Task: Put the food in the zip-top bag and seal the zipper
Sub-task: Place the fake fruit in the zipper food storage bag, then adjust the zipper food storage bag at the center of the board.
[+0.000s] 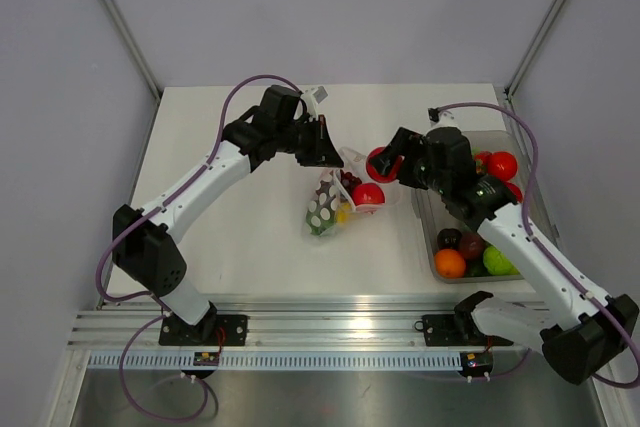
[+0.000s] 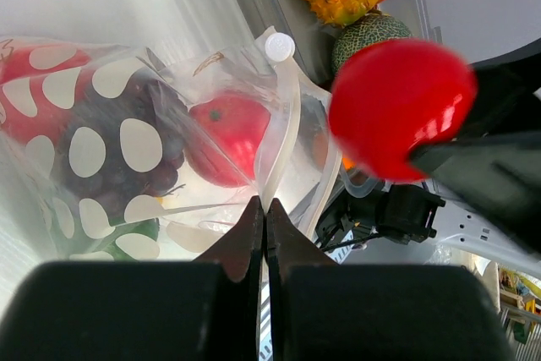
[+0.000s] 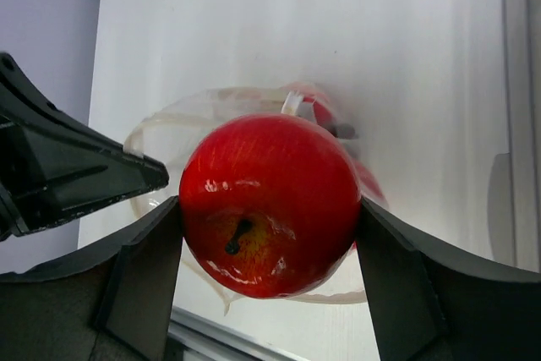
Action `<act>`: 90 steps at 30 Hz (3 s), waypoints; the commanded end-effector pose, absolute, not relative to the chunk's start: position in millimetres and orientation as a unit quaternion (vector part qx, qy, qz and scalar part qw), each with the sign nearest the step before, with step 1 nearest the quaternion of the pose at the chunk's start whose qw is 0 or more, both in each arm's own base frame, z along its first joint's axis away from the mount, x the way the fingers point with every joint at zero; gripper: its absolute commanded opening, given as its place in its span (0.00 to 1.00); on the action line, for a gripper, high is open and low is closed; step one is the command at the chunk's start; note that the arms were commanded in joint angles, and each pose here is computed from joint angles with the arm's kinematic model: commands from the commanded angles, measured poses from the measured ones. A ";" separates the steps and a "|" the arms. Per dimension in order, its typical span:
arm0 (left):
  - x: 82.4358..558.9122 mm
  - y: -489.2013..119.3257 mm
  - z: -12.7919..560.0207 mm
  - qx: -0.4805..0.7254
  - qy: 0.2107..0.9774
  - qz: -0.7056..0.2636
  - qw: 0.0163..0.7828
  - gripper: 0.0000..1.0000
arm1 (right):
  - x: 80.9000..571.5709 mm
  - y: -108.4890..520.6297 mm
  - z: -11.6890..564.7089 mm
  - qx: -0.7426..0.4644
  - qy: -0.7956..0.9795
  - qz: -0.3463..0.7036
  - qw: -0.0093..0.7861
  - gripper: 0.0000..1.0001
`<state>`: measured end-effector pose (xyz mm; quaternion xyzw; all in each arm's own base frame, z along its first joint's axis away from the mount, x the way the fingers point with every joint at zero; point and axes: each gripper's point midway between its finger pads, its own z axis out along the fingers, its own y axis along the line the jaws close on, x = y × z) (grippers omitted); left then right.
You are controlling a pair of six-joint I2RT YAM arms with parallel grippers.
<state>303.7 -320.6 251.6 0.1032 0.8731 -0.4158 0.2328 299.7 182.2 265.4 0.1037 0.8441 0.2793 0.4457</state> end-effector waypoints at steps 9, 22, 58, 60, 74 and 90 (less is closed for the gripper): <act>301.4 -322.4 285.5 0.116 0.847 -0.447 0.264 0.00 | 287.1 255.2 239.3 0.026 0.869 0.302 0.390 0.63; 297.9 -319.2 288.4 0.118 0.845 -0.447 0.270 0.00 | 280.0 218.9 247.9 -0.011 0.896 0.196 0.399 0.99; 293.0 -315.1 327.1 0.115 0.827 -0.463 0.299 0.00 | 274.4 222.4 292.1 -0.035 0.889 0.272 0.368 0.00; 294.7 -316.6 320.0 0.109 0.830 -0.460 0.295 0.00 | 279.8 217.6 276.1 -0.023 0.897 0.250 0.365 0.00; 301.5 -298.8 290.3 0.107 0.869 -0.386 0.289 0.00 | 289.3 189.7 210.5 0.001 0.933 0.139 0.332 0.00; 305.2 -300.1 295.3 0.118 0.879 -0.351 0.300 0.00 | 292.3 197.7 293.1 0.007 0.895 0.199 0.399 0.00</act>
